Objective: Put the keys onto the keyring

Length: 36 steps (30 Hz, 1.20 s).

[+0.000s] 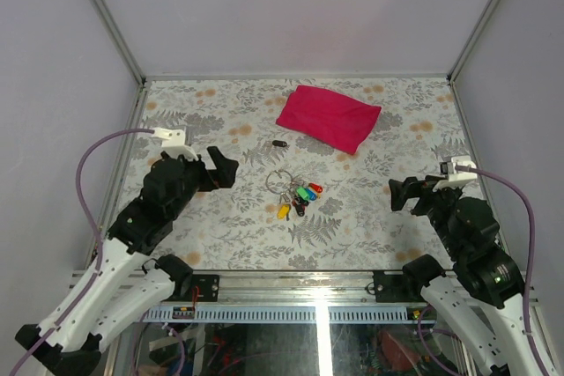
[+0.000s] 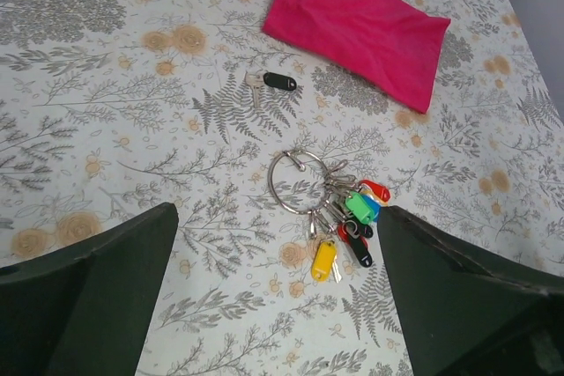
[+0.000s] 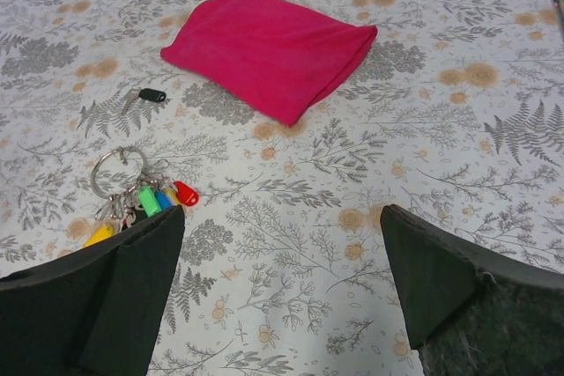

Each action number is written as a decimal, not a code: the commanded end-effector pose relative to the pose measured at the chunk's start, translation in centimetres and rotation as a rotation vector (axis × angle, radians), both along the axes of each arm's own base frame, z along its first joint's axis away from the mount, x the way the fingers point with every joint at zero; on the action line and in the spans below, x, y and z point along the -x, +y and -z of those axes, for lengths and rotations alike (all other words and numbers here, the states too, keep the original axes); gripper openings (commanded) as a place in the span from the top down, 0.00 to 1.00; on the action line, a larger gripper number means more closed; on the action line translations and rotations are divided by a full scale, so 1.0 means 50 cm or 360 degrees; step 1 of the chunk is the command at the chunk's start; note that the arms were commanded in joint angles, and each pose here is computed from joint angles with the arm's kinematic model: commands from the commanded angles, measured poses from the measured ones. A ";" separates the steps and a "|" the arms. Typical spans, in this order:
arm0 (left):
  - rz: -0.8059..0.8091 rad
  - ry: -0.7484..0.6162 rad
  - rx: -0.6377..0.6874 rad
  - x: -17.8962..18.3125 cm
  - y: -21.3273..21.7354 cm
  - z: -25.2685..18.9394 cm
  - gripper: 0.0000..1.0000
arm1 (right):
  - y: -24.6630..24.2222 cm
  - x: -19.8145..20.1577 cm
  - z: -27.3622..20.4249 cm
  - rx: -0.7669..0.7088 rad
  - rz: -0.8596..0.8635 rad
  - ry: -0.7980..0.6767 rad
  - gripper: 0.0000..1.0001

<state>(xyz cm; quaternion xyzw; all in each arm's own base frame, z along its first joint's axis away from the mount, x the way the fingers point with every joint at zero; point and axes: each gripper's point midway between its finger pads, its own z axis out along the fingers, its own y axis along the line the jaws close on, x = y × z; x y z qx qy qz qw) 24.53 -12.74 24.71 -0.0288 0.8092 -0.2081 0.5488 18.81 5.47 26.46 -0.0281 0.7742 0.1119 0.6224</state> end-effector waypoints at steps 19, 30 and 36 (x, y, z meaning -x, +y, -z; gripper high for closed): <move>-0.0041 0.0006 -0.0110 0.059 0.059 0.040 0.00 | -0.034 -0.001 0.022 0.0054 0.0131 -0.0011 0.01; -0.0100 0.0011 -0.0118 0.055 0.070 0.044 0.00 | -0.015 -0.002 0.031 0.0049 0.0048 -0.0004 0.01; -0.0080 0.0018 -0.0118 0.057 0.066 0.046 0.00 | -0.011 -0.002 0.031 0.0048 0.0031 -0.0004 0.01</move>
